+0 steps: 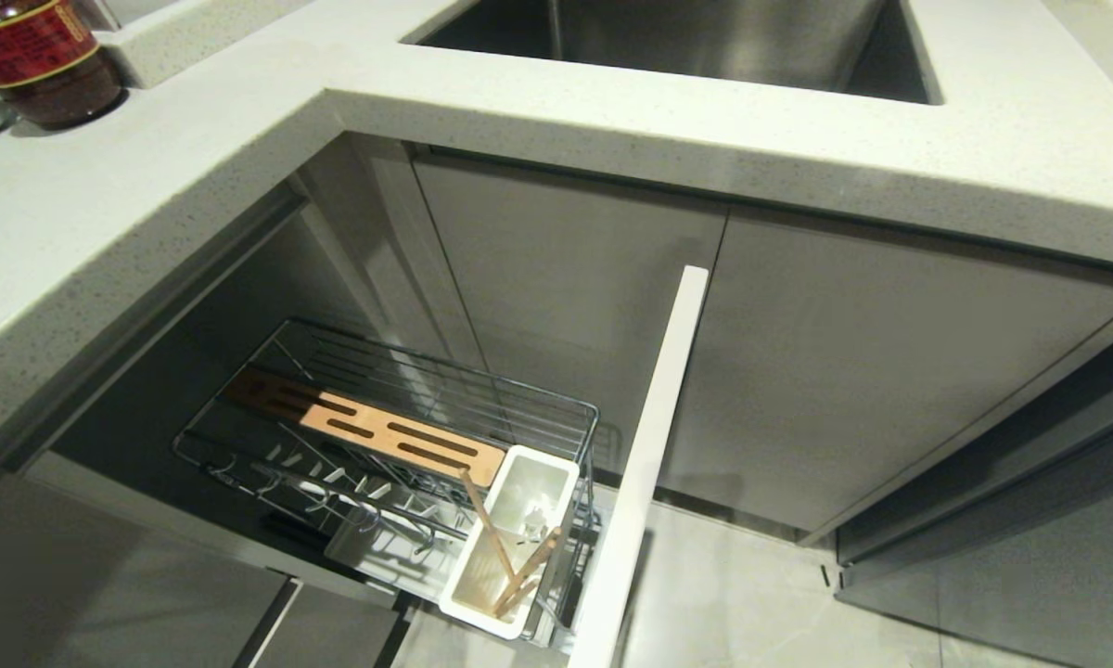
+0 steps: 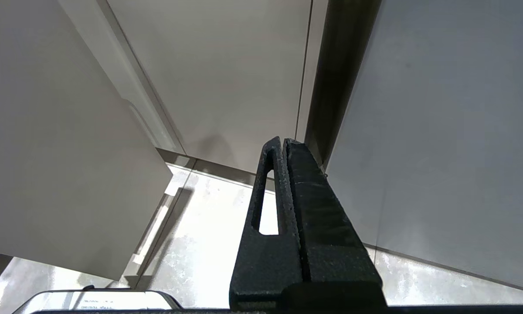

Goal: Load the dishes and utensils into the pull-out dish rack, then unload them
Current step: Close the cupboard

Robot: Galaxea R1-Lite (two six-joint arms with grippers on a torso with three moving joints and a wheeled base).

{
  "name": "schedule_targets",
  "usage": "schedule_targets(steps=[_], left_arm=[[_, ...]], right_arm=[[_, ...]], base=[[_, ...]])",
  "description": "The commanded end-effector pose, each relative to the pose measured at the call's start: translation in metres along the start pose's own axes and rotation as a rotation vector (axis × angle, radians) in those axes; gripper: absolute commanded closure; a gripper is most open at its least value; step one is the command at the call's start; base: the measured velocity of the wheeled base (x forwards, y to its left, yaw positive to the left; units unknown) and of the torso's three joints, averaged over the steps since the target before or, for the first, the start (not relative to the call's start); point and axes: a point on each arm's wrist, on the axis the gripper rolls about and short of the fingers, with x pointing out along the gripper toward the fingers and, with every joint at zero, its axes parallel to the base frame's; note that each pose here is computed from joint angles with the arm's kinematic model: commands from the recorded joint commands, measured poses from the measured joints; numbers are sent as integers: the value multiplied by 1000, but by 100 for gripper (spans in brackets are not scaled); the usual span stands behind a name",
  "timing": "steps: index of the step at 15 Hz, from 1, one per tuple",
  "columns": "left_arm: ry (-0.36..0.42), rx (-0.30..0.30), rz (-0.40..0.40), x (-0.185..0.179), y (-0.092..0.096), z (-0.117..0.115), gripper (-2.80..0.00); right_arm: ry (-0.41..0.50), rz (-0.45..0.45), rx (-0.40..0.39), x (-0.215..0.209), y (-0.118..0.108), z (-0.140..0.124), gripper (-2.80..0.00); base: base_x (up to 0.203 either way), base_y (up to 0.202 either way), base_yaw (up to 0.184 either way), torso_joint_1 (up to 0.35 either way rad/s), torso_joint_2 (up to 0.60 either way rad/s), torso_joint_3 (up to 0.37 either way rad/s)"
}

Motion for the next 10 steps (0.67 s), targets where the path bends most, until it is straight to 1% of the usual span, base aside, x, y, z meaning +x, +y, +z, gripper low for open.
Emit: schedule_targets(steps=[1,5,6,10], left_arm=[[13,6,6,1,-1,-3,0],[16,7,8,1,-1,-5,0],[14,5,8,1,-1,-4,-280],[5,0,9,-1,1,-3,-280]], right_arm=[[24,0,1,1,0,-7,0],[24,0,0,1,0,-7,0],[24,0,0,1,0,-7,0],[24,0,0,1,0,-7,0]], base=[[0,0,0,0,0,0],[0,0,0,0,0,0],[0,0,0,0,0,0],[0,0,0,0,0,0]])
